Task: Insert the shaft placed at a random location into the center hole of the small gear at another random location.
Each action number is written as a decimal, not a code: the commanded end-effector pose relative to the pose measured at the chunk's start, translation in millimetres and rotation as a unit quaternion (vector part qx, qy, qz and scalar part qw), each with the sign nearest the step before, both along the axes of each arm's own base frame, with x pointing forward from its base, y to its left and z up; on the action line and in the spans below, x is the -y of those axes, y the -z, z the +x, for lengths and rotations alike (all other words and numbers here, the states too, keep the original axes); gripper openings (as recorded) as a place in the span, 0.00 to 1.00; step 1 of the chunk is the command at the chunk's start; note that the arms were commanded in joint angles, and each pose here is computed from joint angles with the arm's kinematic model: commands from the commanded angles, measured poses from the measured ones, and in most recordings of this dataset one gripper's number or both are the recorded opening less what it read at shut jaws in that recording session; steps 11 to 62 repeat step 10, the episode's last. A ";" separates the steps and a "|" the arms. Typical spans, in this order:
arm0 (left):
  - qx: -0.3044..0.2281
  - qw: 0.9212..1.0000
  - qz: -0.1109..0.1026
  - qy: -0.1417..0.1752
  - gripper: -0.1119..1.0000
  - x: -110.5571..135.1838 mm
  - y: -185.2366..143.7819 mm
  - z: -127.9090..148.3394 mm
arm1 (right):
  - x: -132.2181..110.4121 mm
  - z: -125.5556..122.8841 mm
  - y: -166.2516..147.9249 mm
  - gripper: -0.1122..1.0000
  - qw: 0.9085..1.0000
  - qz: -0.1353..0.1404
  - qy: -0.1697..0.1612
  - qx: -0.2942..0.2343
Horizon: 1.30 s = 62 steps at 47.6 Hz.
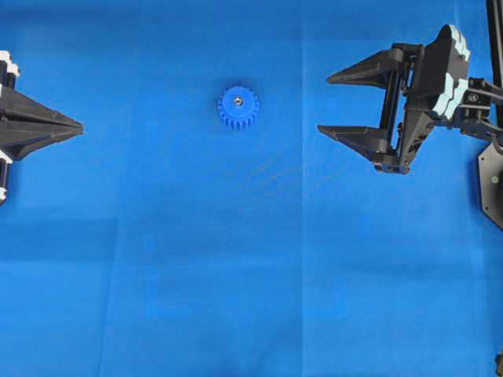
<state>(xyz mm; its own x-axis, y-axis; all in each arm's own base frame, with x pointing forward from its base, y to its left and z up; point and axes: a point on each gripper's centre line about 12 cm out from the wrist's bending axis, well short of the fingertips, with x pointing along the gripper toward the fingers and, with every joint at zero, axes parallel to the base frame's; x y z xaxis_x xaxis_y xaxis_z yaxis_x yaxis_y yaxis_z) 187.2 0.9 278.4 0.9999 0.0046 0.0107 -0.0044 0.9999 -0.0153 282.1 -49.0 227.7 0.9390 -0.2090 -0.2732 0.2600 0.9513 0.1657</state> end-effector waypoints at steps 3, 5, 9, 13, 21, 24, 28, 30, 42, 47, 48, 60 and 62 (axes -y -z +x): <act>0.007 1.000 0.000 -0.001 0.10 -0.3 -4.0 1.2 | -0.3 1.9 -6.1 0.86 1.000 -0.001 0.000 0.011; 0.007 1.000 0.000 -0.001 0.10 -0.3 -4.0 1.2 | -0.4 1.9 -6.1 0.86 1.000 -0.001 0.000 0.011; 0.007 1.000 0.001 -0.001 0.10 -0.3 -4.0 1.2 | -0.3 1.9 -6.1 0.86 1.000 -0.001 0.000 0.011; 0.007 1.000 0.000 -0.001 0.10 -0.3 -4.0 1.2 | 0.1 1.8 -6.1 0.86 1.000 -0.001 0.000 0.011; 0.007 1.000 0.000 -0.001 0.10 -0.3 -4.0 1.2 | 0.1 1.8 -6.1 0.86 1.000 -0.001 0.000 0.011; 0.007 1.000 0.000 -0.001 0.10 -0.3 -4.0 1.2 | 0.1 1.8 -6.1 0.86 1.000 -0.001 0.000 0.011; 0.007 1.000 0.000 -0.001 0.10 -0.3 -4.0 1.2 | 0.1 1.8 -6.1 0.86 1.000 -0.001 0.000 0.011; 0.007 1.000 0.000 -0.001 0.10 -0.3 -4.0 1.2 | 0.1 1.8 -6.1 0.86 1.000 -0.001 0.000 0.011; 0.007 1.000 0.000 -0.001 0.10 -0.3 -4.0 1.2 | 0.1 1.8 -6.1 0.86 1.000 -0.001 0.000 0.011; 0.007 1.000 0.000 -0.001 0.10 -0.3 -4.0 1.2 | 0.1 1.8 -6.1 0.86 1.000 -0.001 0.000 0.011; 0.007 1.000 0.000 -0.001 0.10 -0.3 -4.0 1.2 | 0.1 1.8 -6.1 0.86 1.000 -0.001 0.000 0.011; 0.007 1.000 0.000 -0.001 0.10 -0.3 -4.0 1.2 | 0.1 1.8 -6.1 0.86 1.000 -0.001 0.000 0.011; 0.007 1.000 0.000 -0.001 0.10 -0.3 -4.0 1.2 | 0.1 1.8 -6.1 0.86 1.000 -0.001 0.000 0.011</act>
